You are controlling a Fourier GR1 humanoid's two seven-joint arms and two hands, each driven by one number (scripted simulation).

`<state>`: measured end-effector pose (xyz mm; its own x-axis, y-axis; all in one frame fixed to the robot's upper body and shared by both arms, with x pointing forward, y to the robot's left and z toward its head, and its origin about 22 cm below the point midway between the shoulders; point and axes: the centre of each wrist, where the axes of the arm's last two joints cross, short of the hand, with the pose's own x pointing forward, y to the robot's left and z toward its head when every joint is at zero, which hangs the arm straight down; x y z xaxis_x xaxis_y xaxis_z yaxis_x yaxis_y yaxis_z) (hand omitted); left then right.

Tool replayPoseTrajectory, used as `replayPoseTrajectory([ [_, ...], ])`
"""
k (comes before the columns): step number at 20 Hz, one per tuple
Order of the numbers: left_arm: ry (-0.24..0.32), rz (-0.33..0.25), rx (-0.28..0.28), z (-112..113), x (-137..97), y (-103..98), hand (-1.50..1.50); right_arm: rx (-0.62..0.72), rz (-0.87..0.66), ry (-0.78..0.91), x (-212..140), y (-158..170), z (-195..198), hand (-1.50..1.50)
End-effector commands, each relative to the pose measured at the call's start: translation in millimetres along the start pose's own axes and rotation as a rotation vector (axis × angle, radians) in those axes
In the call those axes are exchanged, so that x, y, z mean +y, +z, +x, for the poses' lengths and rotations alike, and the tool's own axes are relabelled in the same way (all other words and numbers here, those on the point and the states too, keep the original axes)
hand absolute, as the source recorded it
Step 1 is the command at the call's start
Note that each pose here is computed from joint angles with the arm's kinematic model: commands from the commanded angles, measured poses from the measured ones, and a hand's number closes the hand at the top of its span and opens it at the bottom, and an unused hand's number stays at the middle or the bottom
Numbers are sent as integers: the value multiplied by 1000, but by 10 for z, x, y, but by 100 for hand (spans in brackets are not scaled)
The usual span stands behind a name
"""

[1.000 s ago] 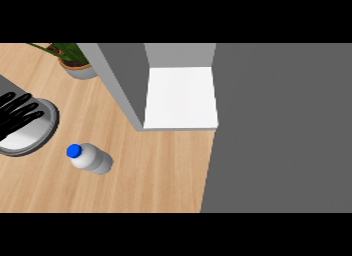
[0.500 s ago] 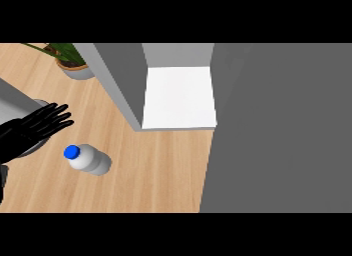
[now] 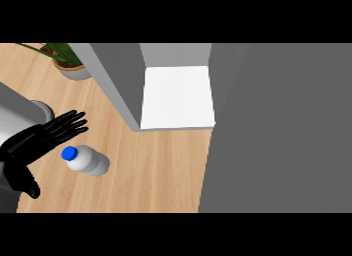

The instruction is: Pick up the bottled water, place it into the cabinet and close the cabinet

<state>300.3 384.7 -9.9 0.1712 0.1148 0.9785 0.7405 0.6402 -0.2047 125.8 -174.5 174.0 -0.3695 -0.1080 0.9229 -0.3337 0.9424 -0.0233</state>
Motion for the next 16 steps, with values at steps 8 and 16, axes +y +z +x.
replayPoseTrajectory([
  [8, 57, -79, -56, -270, -41, -247, -150, -40, 6, 49, 12, 68, 114, -150],
  [16, 67, -51, -98, -446, -116, -258, -150, -33, -4, 51, -43, 109, 103, -150],
])
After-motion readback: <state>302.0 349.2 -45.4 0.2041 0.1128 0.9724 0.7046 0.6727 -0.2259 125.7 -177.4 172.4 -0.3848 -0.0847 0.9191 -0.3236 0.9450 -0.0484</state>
